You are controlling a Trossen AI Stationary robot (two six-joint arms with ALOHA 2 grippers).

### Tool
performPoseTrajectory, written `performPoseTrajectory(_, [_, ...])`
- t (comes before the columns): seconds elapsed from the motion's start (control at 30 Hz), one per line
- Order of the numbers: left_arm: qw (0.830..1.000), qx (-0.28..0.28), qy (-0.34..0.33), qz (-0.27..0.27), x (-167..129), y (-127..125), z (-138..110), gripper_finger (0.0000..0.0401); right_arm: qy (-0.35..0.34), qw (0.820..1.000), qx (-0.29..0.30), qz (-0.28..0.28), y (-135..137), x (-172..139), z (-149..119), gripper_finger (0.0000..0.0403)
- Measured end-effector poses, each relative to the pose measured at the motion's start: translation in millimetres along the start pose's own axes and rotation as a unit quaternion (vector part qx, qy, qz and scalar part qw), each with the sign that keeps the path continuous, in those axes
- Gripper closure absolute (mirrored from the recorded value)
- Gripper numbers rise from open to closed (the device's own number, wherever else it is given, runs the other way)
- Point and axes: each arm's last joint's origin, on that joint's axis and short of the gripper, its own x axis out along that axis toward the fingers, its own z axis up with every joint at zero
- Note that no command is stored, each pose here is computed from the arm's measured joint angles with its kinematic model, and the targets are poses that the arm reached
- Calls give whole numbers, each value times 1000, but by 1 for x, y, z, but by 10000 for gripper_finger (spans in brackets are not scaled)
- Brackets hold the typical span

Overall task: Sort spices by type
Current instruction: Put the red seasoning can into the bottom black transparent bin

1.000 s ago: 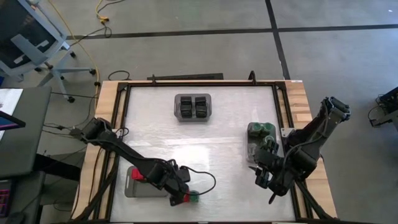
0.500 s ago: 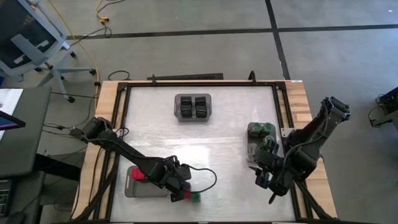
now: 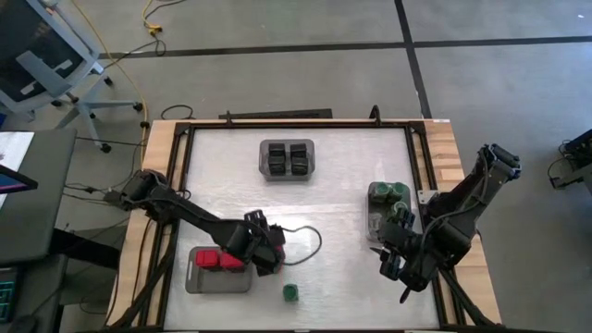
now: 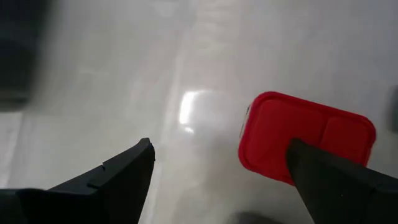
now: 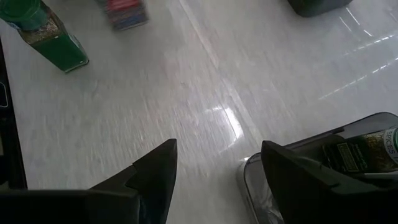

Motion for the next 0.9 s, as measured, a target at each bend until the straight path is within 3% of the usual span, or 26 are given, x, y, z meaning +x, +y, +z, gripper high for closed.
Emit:
performPoseTrajectory(0.23, [998,-55,-4,37,-15,35,8,56,0,1000,-1,0,0,0,0,143])
performPoseTrajectory(0.4, [986,-160,-36,17,-33,51,14,56,0,1000,-2,-1,0,0,0,143])
performPoseTrajectory(0.5, [959,-280,-49,1,-43,57,15,56,1,1000,-2,-2,0,0,0,143])
performPoseTrajectory(0.63, [907,-419,-39,-25,-46,57,15,56,1,1000,-4,-3,-1,0,0,143])
performPoseTrajectory(0.77, [876,-477,-5,-71,-39,47,19,56,2,1000,-7,-5,-1,0,0,143])
performPoseTrajectory(0.9, [848,-522,32,-85,-27,38,21,56,2,1000,-10,-7,-2,0,-1,143])
